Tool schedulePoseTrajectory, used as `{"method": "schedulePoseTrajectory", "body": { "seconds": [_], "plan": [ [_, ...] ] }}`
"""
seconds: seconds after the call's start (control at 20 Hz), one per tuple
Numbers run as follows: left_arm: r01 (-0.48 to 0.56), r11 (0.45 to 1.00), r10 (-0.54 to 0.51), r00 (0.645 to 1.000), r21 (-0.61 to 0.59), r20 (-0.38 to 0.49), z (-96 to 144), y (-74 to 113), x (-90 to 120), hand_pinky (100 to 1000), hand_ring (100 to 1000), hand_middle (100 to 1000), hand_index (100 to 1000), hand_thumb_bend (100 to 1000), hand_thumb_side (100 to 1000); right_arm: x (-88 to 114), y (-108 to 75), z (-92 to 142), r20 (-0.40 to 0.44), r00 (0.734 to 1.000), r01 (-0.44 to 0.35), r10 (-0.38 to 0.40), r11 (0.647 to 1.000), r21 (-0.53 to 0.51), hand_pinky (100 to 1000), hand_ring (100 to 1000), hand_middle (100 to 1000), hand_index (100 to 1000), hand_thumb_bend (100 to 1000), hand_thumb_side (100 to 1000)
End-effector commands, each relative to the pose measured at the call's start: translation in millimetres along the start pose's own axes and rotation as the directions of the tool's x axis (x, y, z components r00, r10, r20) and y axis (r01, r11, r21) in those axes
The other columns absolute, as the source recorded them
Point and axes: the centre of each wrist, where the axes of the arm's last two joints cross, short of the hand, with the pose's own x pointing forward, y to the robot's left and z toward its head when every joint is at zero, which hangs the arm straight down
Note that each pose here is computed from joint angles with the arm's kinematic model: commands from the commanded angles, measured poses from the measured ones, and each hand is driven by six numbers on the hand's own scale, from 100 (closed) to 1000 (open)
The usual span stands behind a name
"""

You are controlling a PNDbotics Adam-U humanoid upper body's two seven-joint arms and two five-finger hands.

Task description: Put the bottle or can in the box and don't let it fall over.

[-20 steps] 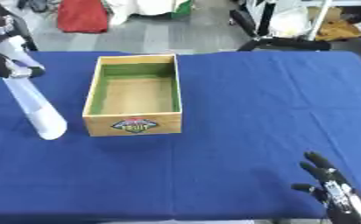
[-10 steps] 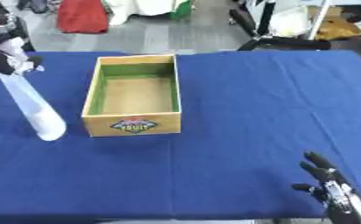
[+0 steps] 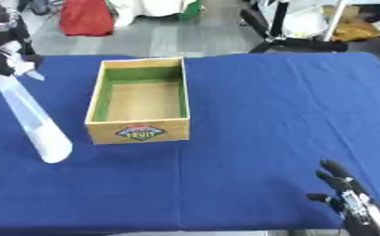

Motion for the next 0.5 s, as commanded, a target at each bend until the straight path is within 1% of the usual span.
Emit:
{"method": "schedulePoseTrajectory", "body": {
  "seconds": [0.05,0.5],
  "plan": [
    [0.043,0.999,-0.042,0.999,0.030,-0.022,12.0,20.5,-3.5,100,100,100,295,100,431,4.4,-4.8,-1.2,0.010,1.000,-0.017,0.017,1.000,0.004,721,997,1000,1000,100,835],
    [0.048,0.998,-0.047,0.999,0.052,-0.014,15.8,28.8,-2.8,100,100,100,293,100,433,4.3,-5.1,-1.0,0.009,1.000,-0.018,0.018,1.000,0.005,721,997,1000,1000,100,834]
  ]
}}
